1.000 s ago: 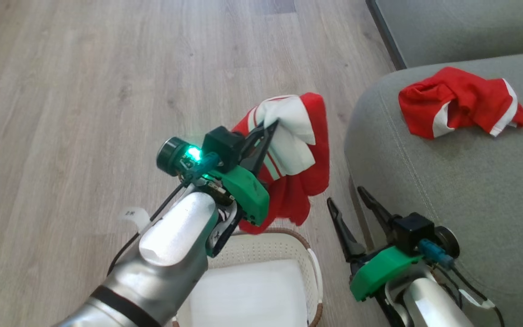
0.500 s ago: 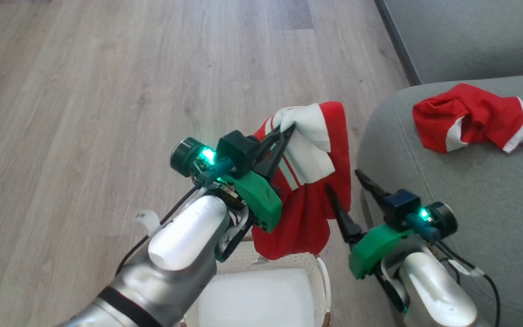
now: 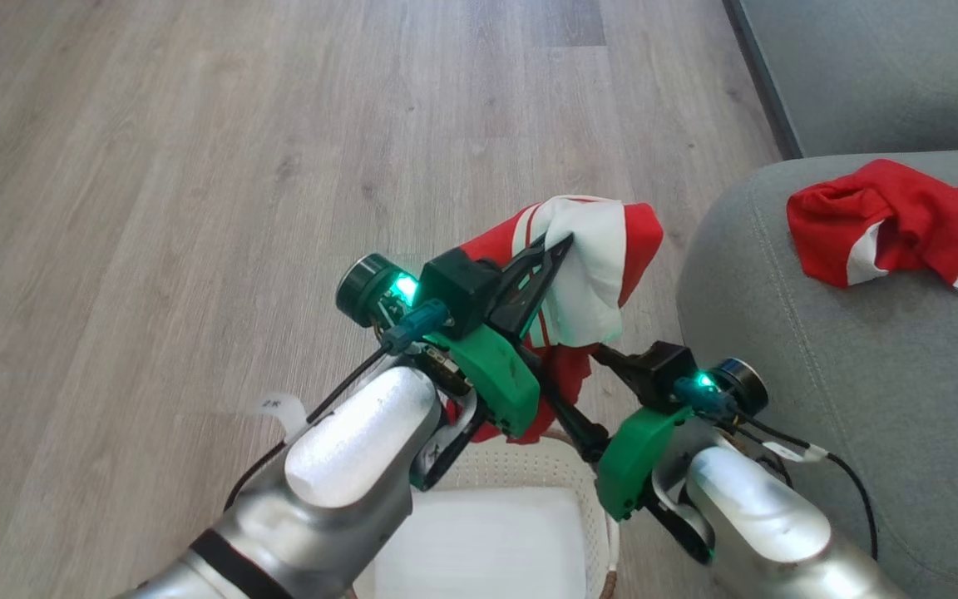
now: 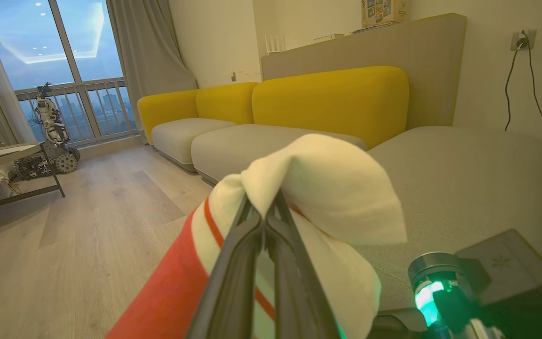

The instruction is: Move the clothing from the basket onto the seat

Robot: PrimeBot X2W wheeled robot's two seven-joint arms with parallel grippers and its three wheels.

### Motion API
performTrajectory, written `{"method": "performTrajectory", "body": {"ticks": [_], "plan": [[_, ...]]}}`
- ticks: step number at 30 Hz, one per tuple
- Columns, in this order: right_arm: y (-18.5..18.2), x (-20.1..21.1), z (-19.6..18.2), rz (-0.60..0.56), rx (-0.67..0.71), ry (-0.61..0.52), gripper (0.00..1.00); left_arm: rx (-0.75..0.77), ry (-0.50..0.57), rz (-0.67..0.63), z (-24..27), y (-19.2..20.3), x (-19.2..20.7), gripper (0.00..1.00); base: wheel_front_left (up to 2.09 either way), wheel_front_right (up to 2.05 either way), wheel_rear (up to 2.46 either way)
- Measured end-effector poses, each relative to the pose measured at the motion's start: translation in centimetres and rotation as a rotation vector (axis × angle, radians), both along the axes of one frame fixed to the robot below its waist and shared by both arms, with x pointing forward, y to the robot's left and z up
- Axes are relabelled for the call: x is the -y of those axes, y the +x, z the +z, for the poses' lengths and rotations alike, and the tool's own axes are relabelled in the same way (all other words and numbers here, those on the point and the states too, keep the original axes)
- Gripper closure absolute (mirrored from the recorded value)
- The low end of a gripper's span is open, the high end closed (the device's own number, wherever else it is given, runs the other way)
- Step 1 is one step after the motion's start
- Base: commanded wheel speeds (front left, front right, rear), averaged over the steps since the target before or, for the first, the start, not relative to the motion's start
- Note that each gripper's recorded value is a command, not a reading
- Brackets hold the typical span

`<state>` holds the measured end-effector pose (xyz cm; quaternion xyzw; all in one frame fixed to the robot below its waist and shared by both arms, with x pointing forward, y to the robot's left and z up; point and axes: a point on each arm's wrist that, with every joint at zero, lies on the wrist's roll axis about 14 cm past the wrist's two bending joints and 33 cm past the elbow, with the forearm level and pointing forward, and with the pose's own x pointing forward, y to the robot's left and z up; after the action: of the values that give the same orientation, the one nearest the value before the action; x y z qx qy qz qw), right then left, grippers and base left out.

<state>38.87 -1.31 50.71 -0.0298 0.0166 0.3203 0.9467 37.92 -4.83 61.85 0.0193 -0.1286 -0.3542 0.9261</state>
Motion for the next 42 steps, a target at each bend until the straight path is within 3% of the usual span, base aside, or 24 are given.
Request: {"method": "performTrajectory", "body": {"ticks": [4, 5, 6, 8, 19, 21, 22, 23, 24, 35, 42], "plan": [[0.3, -0.6, 0.0, 0.019, -0.010, -0.004, 0.00, -0.005, -0.005, -0.007, -0.1, -0.1, 0.2, 1.00, 0.00, 0.00, 0.00], [0.3, -0.9, 0.1, 0.025, -0.009, -0.002, 0.19, -0.007, -0.008, -0.008, -0.1, -0.1, 0.2, 1.00, 0.00, 0.00, 0.00], [0.4, -1.1, 0.2, 0.032, -0.008, -0.003, 0.56, -0.013, -0.013, -0.007, -0.2, 0.0, 0.1, 1.00, 0.00, 0.00, 0.00], [0.4, -1.5, 0.3, 0.046, -0.005, -0.005, 1.00, -0.023, -0.019, -0.005, -0.3, 0.0, 0.1, 1.00, 0.00, 0.00, 0.00], [1.5, 0.1, 2.1, -0.004, 0.028, 0.046, 1.00, -0.133, -0.028, 0.056, -3.5, 1.2, -1.3, 1.00, 0.00, 0.00, 0.00], [1.9, 1.0, 3.1, -0.033, 0.049, 0.076, 1.00, -0.168, -0.031, 0.068, -4.6, 1.3, -1.4, 0.59, 0.00, 0.00, 0.00], [2.1, 1.4, 3.7, -0.048, 0.061, 0.093, 1.00, -0.180, -0.033, 0.074, -4.9, 1.4, -1.5, 0.59, 0.00, 0.00, 0.00], [2.3, 1.9, 4.3, -0.064, 0.074, 0.108, 1.00, -0.189, -0.032, 0.079, -5.2, 1.5, -1.6, 0.14, 0.00, 0.00, 0.00], [2.5, 2.4, 4.8, -0.078, 0.086, 0.119, 1.00, -0.198, -0.033, 0.082, -5.5, 1.7, -1.7, 0.00, 0.00, 0.00, 0.00], [2.9, 9.1, 7.2, -0.252, 0.181, 0.140, 1.00, -0.253, -0.023, 0.053, -7.6, 1.7, -0.1, 0.00, 0.00, 0.00, 0.00], [2.0, 14.4, 8.7, -0.371, 0.247, 0.108, 1.00, -0.252, -0.026, -0.037, -7.9, 0.4, 2.8, 0.00, 0.00, 0.00, 0.00]]}}
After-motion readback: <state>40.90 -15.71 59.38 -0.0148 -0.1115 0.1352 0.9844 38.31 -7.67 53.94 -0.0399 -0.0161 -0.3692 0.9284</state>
